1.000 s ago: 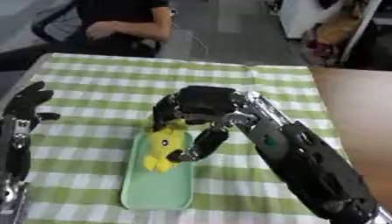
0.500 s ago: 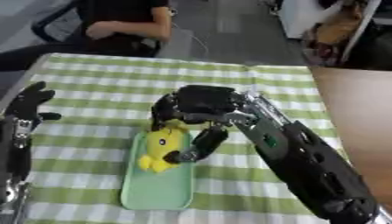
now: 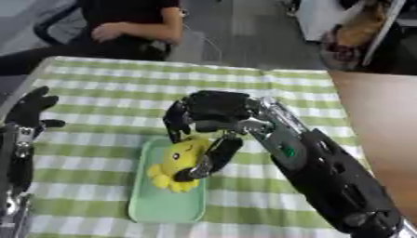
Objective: Pick up objects on the table and place them in the box.
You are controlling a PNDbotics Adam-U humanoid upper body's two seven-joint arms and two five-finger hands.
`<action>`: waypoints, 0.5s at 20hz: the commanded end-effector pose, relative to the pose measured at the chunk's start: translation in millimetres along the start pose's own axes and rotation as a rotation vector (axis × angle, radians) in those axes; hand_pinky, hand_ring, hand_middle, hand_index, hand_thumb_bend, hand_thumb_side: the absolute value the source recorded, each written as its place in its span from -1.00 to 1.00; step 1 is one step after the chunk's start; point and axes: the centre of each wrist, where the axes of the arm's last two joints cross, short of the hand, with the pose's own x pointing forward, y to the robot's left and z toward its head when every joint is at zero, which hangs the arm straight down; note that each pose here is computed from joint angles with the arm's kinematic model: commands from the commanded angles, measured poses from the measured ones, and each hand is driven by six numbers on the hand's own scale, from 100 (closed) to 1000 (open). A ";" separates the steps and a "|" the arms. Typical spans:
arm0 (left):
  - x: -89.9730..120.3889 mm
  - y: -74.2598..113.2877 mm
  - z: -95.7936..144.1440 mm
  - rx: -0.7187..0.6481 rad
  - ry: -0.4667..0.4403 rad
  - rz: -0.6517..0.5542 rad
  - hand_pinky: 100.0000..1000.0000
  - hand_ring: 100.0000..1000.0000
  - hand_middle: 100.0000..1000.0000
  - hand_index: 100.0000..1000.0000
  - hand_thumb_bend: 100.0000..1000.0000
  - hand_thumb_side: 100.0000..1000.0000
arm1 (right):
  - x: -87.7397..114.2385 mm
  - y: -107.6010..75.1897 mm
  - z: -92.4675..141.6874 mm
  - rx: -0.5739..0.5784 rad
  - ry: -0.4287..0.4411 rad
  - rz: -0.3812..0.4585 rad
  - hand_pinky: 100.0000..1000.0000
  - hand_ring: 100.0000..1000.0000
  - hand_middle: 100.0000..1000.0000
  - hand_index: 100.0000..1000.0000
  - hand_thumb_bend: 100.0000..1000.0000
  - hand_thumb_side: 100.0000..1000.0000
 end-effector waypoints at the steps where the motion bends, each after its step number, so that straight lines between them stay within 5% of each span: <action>1: 10.5 2.3 -8.3 0.001 -0.045 -0.005 0.15 0.64 0.77 0.48 0.29 1.00 | 1.1 -9.4 1.7 0.027 -0.043 0.042 -0.84 -0.26 -0.16 -0.10 -0.22 -0.07; 8: 10.9 2.1 -8.6 0.001 -0.047 -0.006 0.15 0.64 0.77 0.48 0.29 1.00 | 1.0 -9.8 1.7 0.024 -0.035 0.044 -0.80 -0.23 -0.11 -0.02 -0.23 -0.05; 10: 11.8 1.6 -9.3 -0.001 -0.051 -0.006 0.15 0.64 0.77 0.48 0.30 1.00 | 0.8 -10.5 1.0 0.027 -0.032 0.047 -0.68 -0.13 0.08 0.16 -0.15 0.01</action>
